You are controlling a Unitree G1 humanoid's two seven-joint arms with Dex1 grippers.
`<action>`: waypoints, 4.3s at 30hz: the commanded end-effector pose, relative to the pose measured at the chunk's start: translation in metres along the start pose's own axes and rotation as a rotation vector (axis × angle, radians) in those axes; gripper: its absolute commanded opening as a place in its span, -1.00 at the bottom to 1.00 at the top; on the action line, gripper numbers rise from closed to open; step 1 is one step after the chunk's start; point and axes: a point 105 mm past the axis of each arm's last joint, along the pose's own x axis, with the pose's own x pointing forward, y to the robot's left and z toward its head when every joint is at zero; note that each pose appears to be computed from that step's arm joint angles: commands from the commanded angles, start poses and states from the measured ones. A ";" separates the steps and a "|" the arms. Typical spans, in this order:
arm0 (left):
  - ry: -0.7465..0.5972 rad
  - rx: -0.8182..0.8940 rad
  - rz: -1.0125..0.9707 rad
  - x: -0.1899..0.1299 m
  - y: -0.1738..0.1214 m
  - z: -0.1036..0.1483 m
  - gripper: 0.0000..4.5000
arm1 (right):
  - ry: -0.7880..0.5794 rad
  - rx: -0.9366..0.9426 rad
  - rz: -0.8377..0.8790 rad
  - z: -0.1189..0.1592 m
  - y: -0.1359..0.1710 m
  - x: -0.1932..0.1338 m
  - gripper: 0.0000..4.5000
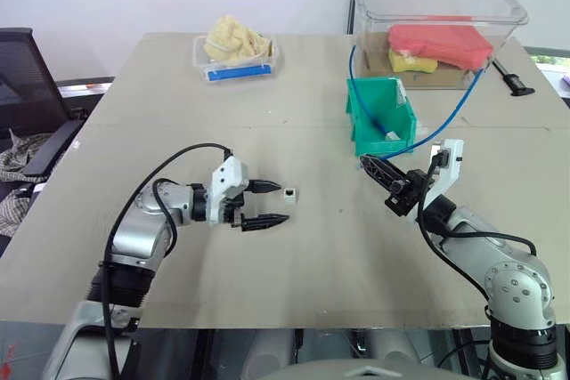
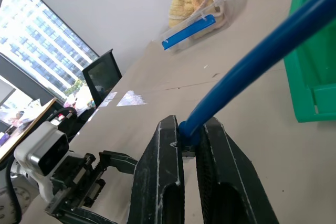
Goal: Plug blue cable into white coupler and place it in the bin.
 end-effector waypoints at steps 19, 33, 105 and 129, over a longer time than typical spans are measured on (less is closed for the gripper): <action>-0.044 0.110 -0.082 0.040 0.012 0.008 -0.84 | -0.017 -0.182 0.009 0.010 0.004 -0.008 -1.00; 0.003 0.229 -0.139 0.127 0.014 0.041 -0.84 | 0.419 -0.769 0.300 0.004 -0.030 0.026 -1.00; 0.035 0.248 -0.169 0.136 0.010 0.032 -0.84 | 0.945 -0.698 0.499 -0.081 -0.089 0.015 -1.00; -0.010 0.132 -0.115 0.124 0.015 0.044 -0.84 | 0.274 -0.823 0.311 0.018 -0.015 -0.028 0.36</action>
